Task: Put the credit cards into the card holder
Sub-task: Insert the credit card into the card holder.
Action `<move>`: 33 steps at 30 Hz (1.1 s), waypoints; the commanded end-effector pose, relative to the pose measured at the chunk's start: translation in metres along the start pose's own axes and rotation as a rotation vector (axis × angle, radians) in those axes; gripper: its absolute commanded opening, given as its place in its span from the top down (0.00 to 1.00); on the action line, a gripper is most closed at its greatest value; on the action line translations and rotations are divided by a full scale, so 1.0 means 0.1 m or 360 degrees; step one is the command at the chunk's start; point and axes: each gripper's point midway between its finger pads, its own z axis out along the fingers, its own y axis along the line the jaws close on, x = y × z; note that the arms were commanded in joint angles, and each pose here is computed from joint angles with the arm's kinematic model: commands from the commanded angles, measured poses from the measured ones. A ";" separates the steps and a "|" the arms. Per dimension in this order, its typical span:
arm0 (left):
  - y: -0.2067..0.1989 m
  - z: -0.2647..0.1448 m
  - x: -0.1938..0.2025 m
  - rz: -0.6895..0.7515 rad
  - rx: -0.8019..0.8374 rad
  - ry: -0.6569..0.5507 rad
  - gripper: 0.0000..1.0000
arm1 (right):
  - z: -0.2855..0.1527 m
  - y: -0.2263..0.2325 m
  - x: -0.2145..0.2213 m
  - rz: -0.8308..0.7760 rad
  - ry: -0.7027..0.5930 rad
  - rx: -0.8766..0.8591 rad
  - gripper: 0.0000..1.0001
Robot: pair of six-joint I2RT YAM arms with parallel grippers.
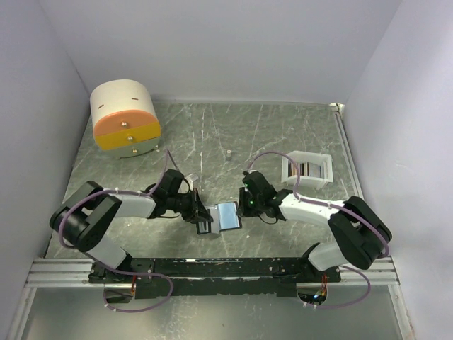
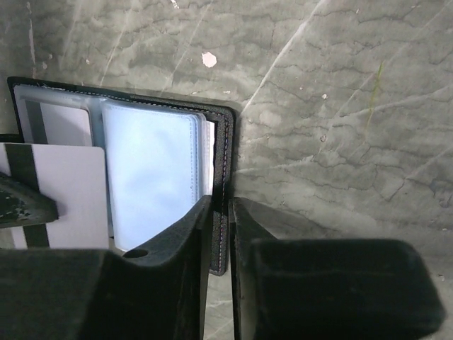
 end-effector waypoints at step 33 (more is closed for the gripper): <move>0.32 0.18 -0.15 0.0033 -0.0135 -0.0077 0.93 | -0.02 -0.09 0.22 -0.0017 -0.0004 0.0035 0.96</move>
